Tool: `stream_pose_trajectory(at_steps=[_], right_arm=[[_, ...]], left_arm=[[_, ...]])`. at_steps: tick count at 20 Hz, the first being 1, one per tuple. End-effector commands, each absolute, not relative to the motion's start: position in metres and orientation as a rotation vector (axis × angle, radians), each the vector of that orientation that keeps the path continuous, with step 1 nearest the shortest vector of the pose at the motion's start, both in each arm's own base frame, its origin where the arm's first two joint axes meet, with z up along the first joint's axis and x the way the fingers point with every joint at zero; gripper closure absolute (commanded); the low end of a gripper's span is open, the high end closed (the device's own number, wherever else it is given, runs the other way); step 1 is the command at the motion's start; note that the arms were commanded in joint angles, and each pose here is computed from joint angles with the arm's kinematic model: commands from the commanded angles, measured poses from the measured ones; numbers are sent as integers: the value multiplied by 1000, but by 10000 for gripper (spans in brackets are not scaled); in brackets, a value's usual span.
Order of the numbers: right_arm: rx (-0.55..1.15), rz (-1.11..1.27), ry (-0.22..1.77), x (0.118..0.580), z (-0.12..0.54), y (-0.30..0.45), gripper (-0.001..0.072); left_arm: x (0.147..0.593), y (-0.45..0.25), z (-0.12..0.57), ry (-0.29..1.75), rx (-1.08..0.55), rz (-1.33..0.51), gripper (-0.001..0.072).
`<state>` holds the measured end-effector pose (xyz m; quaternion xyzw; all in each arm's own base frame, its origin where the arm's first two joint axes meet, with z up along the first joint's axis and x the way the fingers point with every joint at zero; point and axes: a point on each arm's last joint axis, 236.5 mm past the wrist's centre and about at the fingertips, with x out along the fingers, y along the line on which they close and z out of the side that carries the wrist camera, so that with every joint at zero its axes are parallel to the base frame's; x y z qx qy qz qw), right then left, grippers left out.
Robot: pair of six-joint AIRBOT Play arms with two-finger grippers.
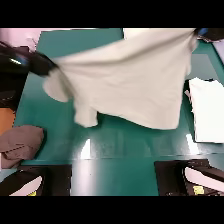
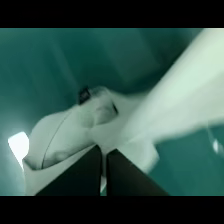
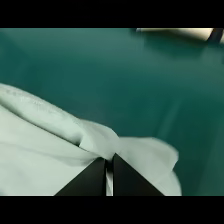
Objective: Fold the shirts.
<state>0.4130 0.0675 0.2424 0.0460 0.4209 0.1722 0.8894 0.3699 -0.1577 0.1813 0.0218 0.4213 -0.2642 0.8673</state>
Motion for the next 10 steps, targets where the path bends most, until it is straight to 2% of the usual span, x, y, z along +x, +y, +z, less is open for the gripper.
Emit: stream_pose_trajectory(at_steps=[1, 3, 5, 10], right_arm=[[176, 359, 1194, 430, 115, 68, 697], [214, 333, 1245, 445, 68, 66, 698], [228, 322, 1268, 451, 45, 66, 697], [214, 326, 1211, 467, 54, 72, 697]], left_arm=[[390, -156, 54, 1101, 70, -541, 683], [429, -151, 33, 1032, 88, -476, 683], [461, -146, 41, 911, 106, -427, 683], [527, -130, 122, 549, 210, -324, 682]])
